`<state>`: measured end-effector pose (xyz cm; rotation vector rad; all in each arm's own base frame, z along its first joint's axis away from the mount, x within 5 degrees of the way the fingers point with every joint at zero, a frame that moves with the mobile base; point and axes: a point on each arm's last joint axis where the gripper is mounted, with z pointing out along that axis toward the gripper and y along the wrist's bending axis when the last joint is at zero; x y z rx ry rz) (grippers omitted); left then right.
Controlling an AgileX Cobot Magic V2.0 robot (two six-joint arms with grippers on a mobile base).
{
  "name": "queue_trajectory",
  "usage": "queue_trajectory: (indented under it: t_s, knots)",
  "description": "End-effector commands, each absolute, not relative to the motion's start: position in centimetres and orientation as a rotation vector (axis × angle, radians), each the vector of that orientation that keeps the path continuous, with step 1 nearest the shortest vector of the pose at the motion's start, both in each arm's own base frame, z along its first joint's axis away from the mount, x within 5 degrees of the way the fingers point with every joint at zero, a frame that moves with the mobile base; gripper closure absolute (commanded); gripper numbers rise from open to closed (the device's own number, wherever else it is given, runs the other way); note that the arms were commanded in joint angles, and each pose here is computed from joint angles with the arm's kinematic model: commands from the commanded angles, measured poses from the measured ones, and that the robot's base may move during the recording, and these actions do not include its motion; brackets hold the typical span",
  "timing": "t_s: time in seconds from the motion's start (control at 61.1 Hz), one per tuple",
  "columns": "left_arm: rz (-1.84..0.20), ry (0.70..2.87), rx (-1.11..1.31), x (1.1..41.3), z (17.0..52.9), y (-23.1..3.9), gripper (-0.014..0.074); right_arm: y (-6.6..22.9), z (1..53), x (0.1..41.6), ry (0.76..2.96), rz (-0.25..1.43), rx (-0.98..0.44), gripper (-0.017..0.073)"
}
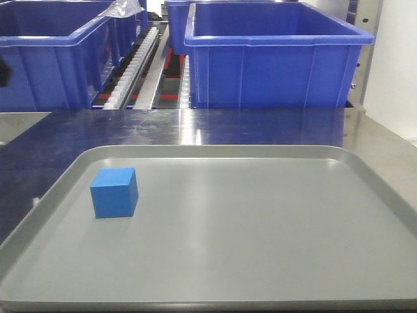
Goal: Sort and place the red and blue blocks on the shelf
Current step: 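Lower the left gripper over the blue cube and close on it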
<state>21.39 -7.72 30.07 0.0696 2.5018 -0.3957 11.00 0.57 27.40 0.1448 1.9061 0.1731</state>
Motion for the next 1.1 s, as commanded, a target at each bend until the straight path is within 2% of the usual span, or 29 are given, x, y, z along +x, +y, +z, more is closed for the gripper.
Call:
queue_trajectory:
  t_s: [0.0, 0.491, 0.753, 1.081]
  knots:
    - [-0.453, 2.429, 0.1, 22.2, 31.5, -9.1, -0.0012, 0.5, 29.2, 11.3, 1.78, 0.168, 0.129, 0.0504]
    - [-0.554, 2.5, 0.225, 23.9, 29.4, -15.8, -0.0012, 0.5, 29.2, 11.3, 1.78, 0.168, 0.129, 0.0503]
    - [-0.548, 2.564, 0.286, 24.1, 27.2, -18.0, -0.0012, 0.5, 29.2, 11.3, 1.78, 0.168, 0.129, 0.0503]
    - [-0.556, 2.595, 0.258, 24.5, 25.6, -19.3, -0.0012, 0.5, 29.2, 11.3, 1.78, 0.168, 0.129, 0.0503]
